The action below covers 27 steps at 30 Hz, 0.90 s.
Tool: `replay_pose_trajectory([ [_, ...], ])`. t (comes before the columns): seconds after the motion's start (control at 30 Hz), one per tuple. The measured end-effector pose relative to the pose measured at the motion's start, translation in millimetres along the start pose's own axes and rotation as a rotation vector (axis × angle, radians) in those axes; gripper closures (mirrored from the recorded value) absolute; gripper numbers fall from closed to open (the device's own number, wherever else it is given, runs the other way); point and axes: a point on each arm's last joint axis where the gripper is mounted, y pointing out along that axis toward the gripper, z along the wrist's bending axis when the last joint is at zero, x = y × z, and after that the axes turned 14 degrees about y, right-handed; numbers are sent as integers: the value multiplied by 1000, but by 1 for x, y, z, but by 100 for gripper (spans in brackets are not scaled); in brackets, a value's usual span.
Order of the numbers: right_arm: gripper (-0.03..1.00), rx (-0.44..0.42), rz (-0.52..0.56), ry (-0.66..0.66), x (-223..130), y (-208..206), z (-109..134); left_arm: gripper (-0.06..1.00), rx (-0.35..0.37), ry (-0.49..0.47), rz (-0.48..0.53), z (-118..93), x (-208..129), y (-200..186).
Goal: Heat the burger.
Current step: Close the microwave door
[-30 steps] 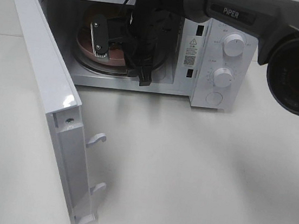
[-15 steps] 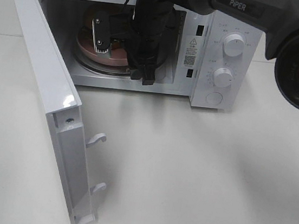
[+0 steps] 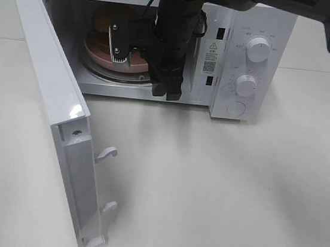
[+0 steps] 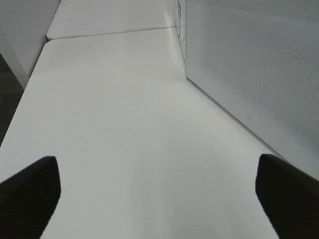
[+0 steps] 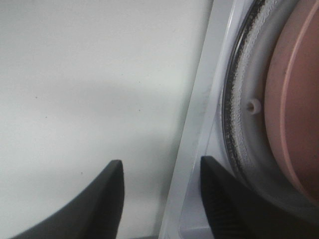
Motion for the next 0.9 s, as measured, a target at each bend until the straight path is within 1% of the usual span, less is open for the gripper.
replay_pose_trajectory([
  [0.53, 46, 32, 13, 19, -14, -18, 17, -4, 0, 0, 0, 0, 0, 0],
  [0.67, 46, 46, 22, 16, -18, -22, 24, -4, 0, 0, 0, 0, 0, 0],
  [0.9, 46, 49, 20, 9, -20, -31, 33, -4, 0, 0, 0, 0, 0, 0],
])
